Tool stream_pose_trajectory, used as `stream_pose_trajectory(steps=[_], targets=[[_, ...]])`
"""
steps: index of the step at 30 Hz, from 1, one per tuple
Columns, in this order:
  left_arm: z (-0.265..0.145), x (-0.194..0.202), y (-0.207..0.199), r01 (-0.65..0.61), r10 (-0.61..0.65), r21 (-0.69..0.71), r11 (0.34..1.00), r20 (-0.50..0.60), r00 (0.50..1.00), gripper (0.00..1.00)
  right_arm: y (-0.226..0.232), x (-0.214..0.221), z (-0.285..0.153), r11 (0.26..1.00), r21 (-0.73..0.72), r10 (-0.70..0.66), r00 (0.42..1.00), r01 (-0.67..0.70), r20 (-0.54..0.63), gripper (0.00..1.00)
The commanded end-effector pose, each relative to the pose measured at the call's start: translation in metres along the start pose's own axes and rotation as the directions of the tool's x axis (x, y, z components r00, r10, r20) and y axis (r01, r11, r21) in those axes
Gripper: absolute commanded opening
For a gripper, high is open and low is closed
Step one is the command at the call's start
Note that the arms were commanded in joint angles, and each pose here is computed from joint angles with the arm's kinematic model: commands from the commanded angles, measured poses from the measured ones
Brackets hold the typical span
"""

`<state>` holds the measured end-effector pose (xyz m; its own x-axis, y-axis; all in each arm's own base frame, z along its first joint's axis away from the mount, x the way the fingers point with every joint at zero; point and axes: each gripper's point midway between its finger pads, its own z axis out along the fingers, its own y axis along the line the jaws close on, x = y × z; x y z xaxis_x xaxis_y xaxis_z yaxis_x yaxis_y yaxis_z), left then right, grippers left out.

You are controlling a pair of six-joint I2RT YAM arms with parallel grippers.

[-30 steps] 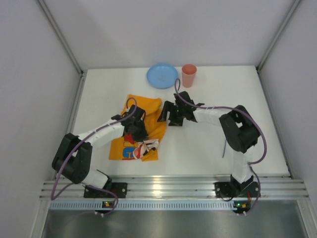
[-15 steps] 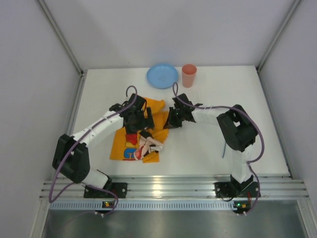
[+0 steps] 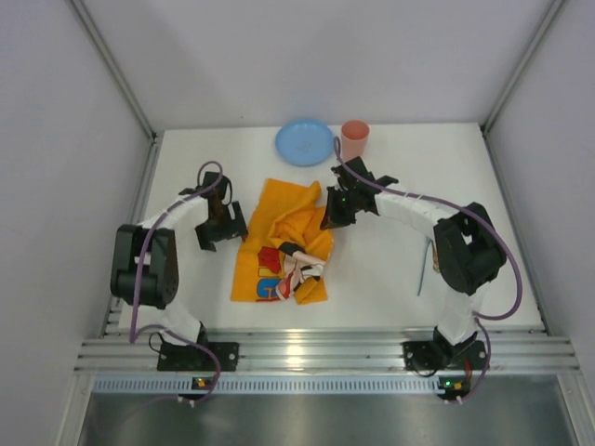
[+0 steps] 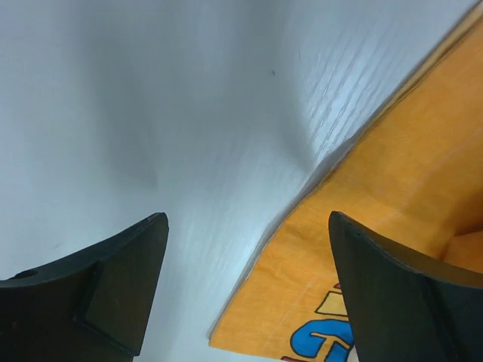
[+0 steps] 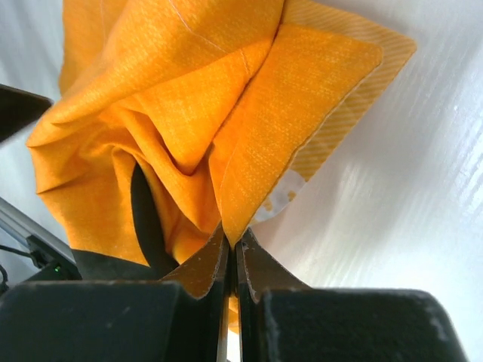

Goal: Set the dinner table for one person

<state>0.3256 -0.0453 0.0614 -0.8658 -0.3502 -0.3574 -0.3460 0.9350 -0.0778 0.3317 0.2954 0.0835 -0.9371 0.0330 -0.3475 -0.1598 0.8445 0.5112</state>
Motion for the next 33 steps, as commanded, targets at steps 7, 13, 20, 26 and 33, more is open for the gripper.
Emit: stream_pose_trajectory(steps=[7,13,20,26,33], targets=[[0.045,0.070,-0.056,0.016,0.060,0.318,0.948,-0.227,0.972,0.84,-0.005,0.002,-0.016,0.998,0.033,-0.045,0.999,0.046,-0.028,0.00],[0.056,0.105,-0.094,0.012,0.129,0.416,0.909,-0.308,0.943,0.60,-0.010,0.007,-0.010,0.998,0.040,-0.038,0.998,0.040,-0.052,0.00],[0.060,0.108,-0.090,-0.002,0.110,0.349,0.937,-0.292,0.950,0.00,-0.024,0.003,-0.016,0.997,0.073,-0.034,0.998,0.038,-0.054,0.00],[0.030,0.052,-0.044,0.001,0.047,0.235,0.972,-0.196,0.979,0.00,-0.127,-0.012,-0.069,0.956,0.276,0.101,0.995,-0.103,0.020,0.00],[0.000,0.005,0.008,-0.040,0.047,0.116,0.992,-0.054,0.997,0.00,-0.222,-0.019,-0.127,0.827,0.530,0.172,0.982,-0.188,0.080,0.00]])
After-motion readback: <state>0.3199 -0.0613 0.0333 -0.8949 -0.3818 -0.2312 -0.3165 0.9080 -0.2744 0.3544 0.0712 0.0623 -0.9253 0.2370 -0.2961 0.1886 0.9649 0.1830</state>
